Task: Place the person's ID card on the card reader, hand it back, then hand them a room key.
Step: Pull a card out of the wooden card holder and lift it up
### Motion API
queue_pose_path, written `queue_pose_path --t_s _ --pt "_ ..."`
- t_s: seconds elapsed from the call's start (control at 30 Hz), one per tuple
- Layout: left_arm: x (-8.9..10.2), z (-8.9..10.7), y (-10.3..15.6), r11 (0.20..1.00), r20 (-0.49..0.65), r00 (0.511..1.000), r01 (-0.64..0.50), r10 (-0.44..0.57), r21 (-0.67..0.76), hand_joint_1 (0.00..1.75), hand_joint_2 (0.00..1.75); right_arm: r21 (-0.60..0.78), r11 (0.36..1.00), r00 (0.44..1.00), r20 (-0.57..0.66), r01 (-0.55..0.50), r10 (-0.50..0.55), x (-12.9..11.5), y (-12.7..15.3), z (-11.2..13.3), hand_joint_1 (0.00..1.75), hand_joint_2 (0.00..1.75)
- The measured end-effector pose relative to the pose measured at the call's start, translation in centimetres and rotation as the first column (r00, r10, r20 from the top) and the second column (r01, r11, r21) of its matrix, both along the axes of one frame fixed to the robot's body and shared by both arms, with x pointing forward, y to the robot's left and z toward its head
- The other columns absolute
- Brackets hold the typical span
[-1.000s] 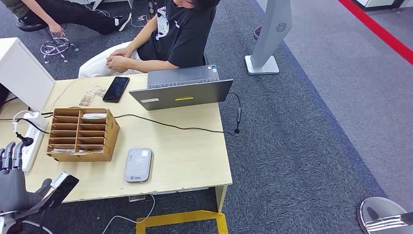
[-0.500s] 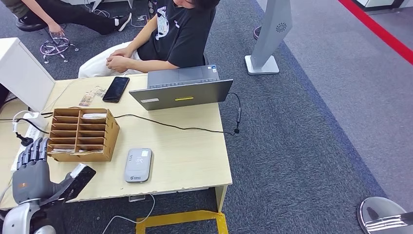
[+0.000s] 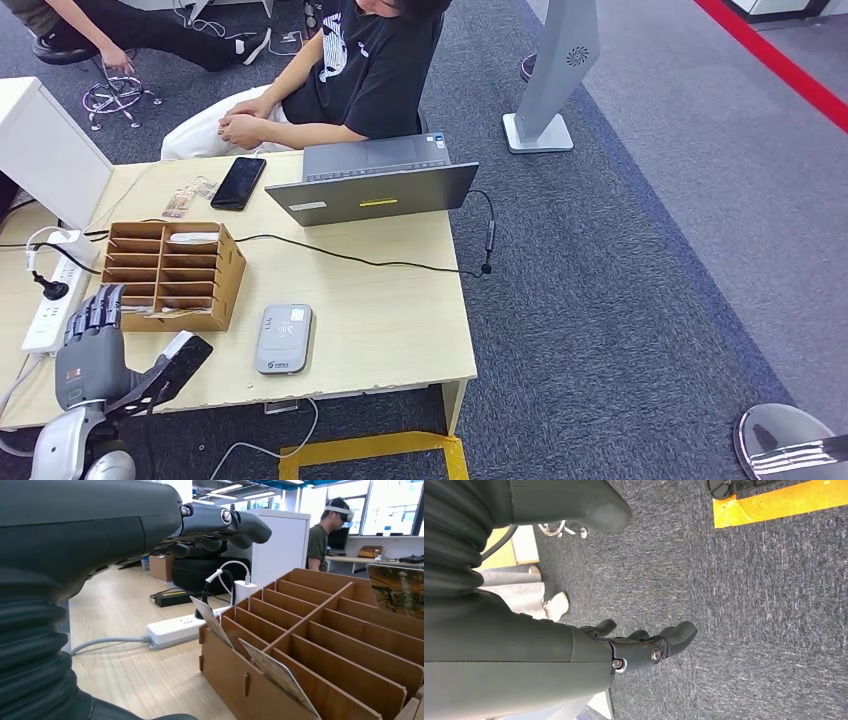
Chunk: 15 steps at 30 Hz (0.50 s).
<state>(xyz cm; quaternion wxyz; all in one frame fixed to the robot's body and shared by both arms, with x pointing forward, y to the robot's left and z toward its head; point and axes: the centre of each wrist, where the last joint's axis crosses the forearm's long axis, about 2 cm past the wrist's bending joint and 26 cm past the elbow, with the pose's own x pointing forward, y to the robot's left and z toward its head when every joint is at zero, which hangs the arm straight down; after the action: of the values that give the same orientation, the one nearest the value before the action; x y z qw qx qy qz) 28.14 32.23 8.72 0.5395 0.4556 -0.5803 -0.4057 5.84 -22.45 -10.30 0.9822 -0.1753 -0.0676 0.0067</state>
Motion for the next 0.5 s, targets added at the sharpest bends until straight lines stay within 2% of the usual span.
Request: queue_pose_path --t_s 0.5 --pt "0.3 -1.2 0.1 1.0 -0.044 0.999 0.003 -0.002 0.018 0.0 1.75 -0.002 1.0 1.0 0.001 -0.007 0.007 0.1 0.0 0.0 0.0 1.75"
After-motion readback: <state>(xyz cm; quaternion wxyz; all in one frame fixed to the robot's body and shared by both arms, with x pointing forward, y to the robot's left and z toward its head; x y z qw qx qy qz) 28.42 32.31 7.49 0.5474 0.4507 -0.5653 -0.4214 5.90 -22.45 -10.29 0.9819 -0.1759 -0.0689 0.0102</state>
